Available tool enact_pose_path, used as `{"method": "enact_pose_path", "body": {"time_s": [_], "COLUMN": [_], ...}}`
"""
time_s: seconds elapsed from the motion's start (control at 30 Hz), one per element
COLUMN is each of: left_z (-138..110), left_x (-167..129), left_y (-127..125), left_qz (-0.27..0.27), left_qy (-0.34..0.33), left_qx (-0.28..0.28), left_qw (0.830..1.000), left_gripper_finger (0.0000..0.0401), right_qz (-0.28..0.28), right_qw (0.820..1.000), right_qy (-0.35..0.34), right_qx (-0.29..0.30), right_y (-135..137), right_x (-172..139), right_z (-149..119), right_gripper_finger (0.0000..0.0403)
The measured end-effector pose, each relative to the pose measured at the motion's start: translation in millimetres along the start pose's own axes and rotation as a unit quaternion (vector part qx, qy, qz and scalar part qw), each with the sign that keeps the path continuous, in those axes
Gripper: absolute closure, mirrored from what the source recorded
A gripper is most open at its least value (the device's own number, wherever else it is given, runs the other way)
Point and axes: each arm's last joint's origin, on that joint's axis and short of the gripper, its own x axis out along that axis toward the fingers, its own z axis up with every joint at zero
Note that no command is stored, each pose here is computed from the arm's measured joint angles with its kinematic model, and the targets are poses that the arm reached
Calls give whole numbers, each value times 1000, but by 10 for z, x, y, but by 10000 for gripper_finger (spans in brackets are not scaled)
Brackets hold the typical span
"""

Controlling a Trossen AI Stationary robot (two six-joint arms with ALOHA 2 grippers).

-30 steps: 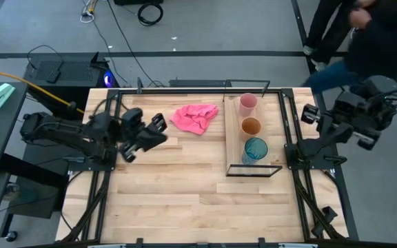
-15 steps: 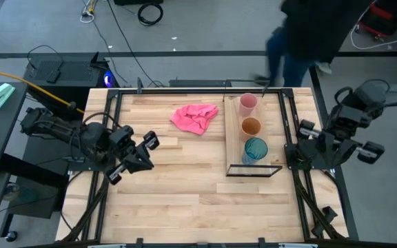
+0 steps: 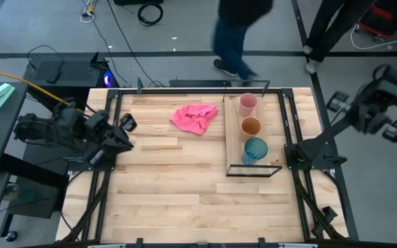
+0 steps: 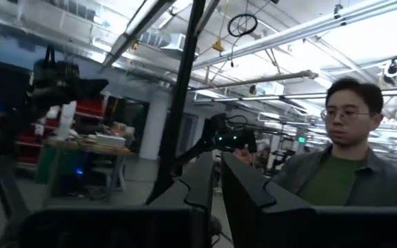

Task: Stack small to large cups/mugs on shelf
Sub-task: Return to Home Position

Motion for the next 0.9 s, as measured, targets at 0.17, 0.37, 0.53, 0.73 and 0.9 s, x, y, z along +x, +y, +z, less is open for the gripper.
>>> {"method": "enact_pose_path", "body": {"time_s": [0.17, 0.37, 0.53, 0.73, 0.9], "left_z": [149, 227, 276, 288, 197], "left_x": [-247, -516, -640, -771, -842], "left_y": [-24, -47, -87, -103, -79], "left_qz": [31, 89, 98, 147, 163], "left_qy": [-9, -3, -17, -23, -37], "left_qx": [34, 53, 66, 58, 43], "left_qw": [999, 995, 993, 987, 985], "left_gripper_finger": [371, 366, 361, 367, 371], "right_qz": [-102, -150, -182, -222, -218], "right_qw": [993, 987, 981, 972, 971], "right_qy": [-50, -56, -68, -78, -95], "right_qx": [-20, -26, -24, -8, -1], "right_y": [118, 209, 221, 176, 107], "right_x": [-445, -788, -922, -1014, -976], "right_z": [76, 42, -31, -257, -485], "right_gripper_finger": [354, 354, 354, 354, 354]}}
